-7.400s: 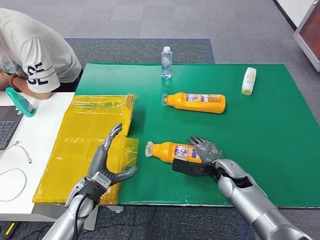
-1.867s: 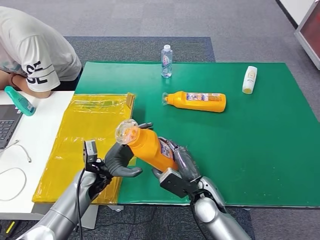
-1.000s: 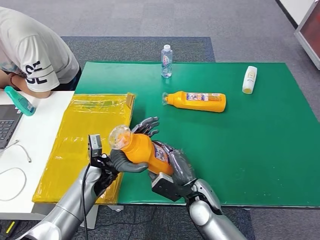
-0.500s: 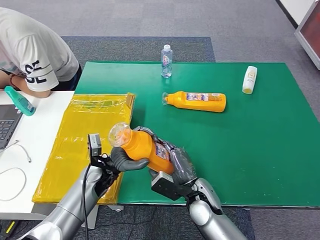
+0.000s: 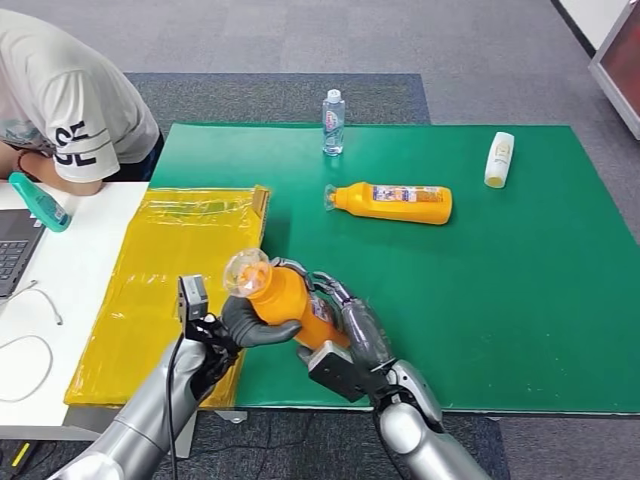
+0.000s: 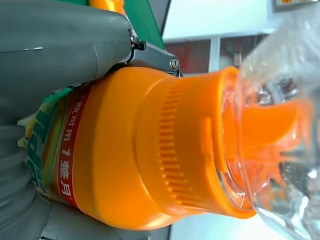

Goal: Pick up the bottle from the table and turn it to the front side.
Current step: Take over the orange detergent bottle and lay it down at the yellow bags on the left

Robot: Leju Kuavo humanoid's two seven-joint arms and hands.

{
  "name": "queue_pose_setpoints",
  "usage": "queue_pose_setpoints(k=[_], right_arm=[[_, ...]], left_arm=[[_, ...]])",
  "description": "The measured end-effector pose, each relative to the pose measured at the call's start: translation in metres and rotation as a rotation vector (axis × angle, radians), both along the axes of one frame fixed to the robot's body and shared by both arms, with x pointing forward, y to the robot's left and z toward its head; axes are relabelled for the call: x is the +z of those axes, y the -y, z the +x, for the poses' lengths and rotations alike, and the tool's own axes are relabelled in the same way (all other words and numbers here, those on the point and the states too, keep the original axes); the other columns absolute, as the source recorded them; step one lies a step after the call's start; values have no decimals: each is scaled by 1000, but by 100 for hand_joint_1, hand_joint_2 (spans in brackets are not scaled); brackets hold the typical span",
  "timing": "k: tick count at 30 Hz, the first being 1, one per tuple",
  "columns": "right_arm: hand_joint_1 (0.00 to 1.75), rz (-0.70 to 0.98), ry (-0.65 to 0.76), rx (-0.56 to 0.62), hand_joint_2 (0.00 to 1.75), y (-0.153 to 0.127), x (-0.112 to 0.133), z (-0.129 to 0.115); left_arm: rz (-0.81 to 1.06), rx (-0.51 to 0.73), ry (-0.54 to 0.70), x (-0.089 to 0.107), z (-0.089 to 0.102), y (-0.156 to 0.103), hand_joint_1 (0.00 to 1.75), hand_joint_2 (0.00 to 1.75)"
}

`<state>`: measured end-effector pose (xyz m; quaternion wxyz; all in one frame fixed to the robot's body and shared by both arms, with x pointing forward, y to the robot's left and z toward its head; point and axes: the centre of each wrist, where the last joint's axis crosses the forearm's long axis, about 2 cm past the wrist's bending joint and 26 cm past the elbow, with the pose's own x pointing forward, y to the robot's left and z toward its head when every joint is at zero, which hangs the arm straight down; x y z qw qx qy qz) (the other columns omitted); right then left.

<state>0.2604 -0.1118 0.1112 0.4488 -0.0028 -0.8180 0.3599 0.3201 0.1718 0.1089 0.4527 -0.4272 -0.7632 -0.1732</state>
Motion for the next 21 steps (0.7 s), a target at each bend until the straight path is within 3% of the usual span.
queue_pose_setpoints(k=[11,21], right_arm=[[0,135,-129,-6,175,16,-7,3],[0,211,-177,-105,175,43,-11,14]], left_arm=[[94,91,130,2,-22,-5,175,175],[296,200,325,9,-38,-2,175,175]])
